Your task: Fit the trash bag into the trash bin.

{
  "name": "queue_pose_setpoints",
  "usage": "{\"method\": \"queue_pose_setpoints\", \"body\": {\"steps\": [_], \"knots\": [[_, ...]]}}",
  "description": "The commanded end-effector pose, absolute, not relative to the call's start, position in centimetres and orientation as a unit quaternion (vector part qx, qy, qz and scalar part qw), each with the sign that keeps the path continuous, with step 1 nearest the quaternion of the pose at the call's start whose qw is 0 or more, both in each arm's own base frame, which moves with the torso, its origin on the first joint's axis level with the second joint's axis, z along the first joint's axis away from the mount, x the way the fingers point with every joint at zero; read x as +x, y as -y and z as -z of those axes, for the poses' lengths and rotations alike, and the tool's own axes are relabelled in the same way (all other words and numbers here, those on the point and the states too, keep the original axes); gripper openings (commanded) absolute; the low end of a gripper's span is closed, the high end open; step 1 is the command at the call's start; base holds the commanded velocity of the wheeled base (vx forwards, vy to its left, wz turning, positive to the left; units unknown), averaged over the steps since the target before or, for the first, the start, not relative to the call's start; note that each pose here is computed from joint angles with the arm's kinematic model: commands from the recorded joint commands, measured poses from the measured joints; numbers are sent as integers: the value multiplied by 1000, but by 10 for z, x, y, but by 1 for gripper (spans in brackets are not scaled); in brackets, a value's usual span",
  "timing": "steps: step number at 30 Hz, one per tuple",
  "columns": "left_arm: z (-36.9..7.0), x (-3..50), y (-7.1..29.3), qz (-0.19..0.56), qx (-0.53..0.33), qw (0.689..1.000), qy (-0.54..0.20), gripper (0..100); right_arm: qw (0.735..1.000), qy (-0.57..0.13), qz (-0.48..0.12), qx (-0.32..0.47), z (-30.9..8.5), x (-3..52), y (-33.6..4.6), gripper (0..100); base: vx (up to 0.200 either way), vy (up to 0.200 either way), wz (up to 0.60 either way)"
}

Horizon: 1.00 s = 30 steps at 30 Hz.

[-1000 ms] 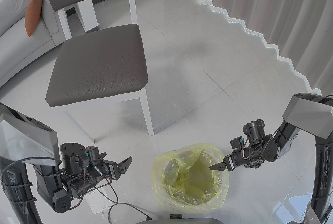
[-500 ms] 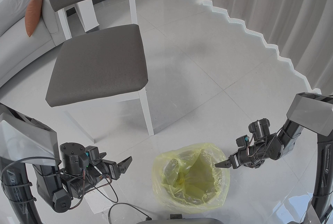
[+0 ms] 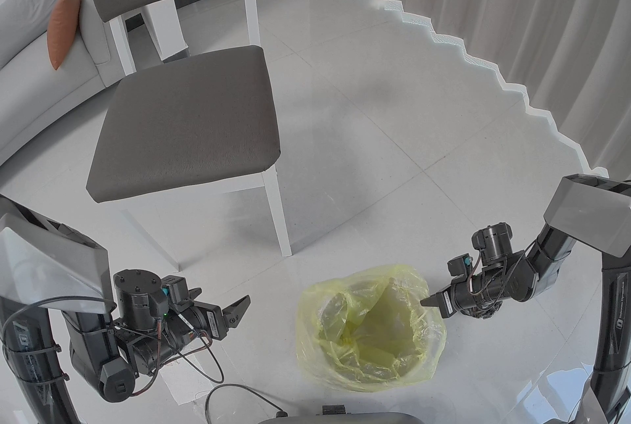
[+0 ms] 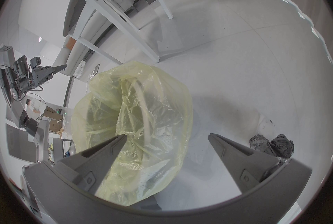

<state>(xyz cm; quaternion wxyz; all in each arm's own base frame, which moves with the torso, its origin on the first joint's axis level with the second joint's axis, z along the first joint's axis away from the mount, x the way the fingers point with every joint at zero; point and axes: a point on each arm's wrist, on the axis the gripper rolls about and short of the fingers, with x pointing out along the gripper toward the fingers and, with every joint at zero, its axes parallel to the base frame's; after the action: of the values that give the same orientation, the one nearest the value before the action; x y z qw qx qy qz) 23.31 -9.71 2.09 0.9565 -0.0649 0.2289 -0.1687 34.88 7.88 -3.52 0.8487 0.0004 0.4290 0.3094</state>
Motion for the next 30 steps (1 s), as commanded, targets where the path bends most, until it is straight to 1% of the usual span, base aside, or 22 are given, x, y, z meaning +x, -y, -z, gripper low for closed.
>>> {"method": "queue_pose_setpoints", "body": {"steps": [1,10,11,28,29,30], "knots": [[-22,234,97,170,-67,958,-222,100,848,-430,-309,0,36,349,-80,0,0,0,0],[-23,234,97,170,-67,958,-220,100,849,-425,-314,-10,34,348,-80,0,0,0,0],[-23,234,97,170,-67,958,-220,100,849,-425,-315,-11,34,348,-81,100,0,0,0],[-28,233,95,166,-70,961,-210,100,852,-418,-316,-12,29,349,-81,100,0,0,0],[-28,234,95,166,-70,961,-210,100,852,-418,-316,-12,29,349,-81,0,0,0,0],[-29,233,95,166,-70,961,-209,100,851,-419,-316,-12,29,349,-81,0,0,0,0]]}}
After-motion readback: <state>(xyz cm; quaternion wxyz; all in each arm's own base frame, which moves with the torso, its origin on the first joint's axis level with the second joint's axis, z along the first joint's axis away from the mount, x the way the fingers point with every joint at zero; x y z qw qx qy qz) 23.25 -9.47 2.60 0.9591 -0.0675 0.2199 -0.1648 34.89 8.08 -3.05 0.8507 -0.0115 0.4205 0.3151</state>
